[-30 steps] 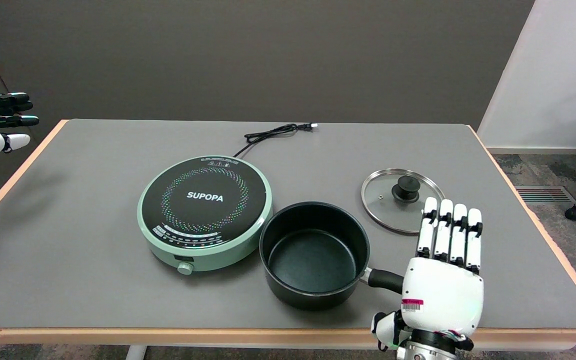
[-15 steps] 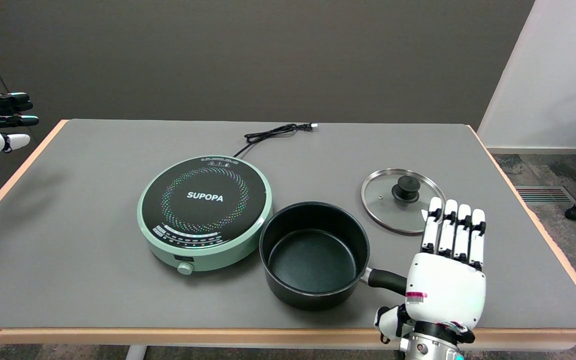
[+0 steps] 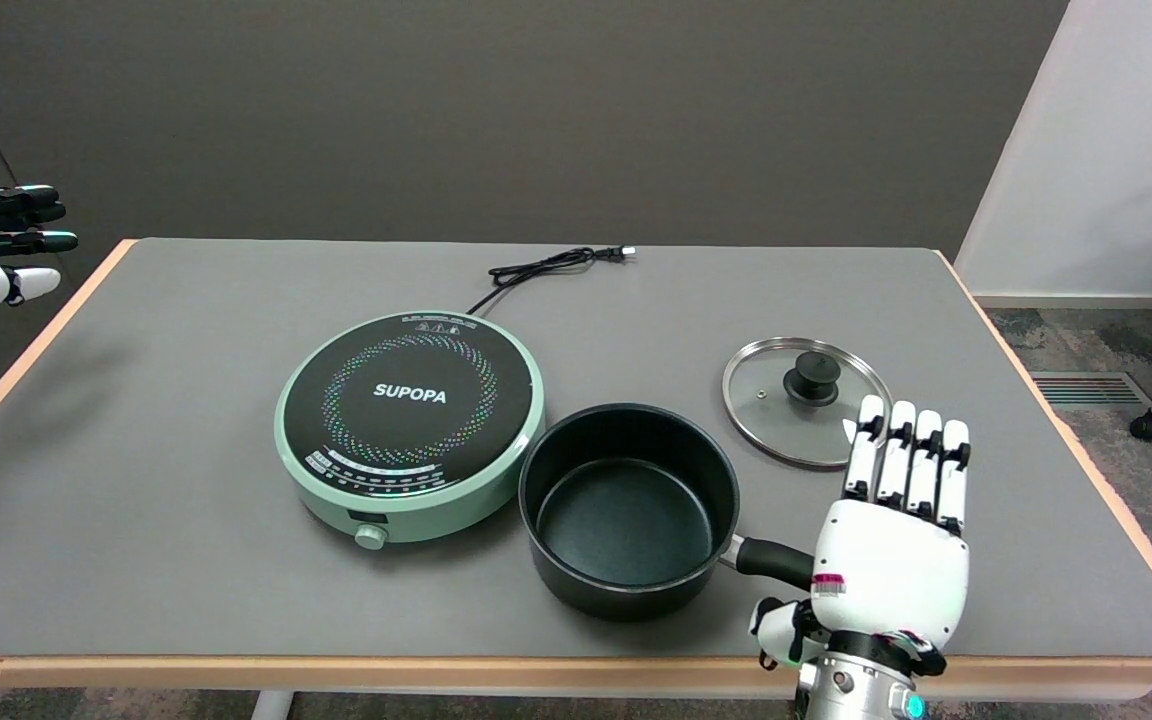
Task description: Pick up the soup pot.
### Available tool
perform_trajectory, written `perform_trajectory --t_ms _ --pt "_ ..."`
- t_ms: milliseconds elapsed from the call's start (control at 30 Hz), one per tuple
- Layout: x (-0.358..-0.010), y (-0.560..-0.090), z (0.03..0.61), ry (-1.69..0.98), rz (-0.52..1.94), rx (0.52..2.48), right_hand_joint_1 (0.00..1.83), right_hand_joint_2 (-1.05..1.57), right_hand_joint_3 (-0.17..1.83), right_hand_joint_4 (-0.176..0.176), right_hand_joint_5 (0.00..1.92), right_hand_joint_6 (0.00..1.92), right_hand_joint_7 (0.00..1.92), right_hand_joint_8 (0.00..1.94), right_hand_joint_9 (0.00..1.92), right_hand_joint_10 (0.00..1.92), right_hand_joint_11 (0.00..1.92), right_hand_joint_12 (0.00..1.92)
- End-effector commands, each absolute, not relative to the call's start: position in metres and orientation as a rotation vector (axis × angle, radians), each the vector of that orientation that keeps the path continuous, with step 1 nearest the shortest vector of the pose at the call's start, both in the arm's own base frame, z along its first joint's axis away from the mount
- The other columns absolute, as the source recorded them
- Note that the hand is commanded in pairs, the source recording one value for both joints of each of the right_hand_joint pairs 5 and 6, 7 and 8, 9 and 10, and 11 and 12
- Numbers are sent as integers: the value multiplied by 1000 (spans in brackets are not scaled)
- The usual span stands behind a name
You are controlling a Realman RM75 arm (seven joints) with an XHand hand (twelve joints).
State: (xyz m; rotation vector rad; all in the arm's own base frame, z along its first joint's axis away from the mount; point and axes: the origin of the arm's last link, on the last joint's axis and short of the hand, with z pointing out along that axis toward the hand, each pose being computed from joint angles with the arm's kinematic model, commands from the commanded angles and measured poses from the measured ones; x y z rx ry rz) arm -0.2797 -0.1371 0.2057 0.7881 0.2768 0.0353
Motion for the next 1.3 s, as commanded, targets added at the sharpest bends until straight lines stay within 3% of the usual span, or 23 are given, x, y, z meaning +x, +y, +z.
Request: perform_trajectory --t_ms 33,600,1300 --pt "-287 -146 201 193 17 772 1107 -177 1043 -11 13 13 13 13 13 13 13 13" --pt "-291 -153 189 173 8 762 1109 -146 991 -24 15 15 15 15 15 15 15 15" --pt "-296 -147 184 174 -19 765 1100 -16 712 -16 26 26 26 26 26 26 26 26"
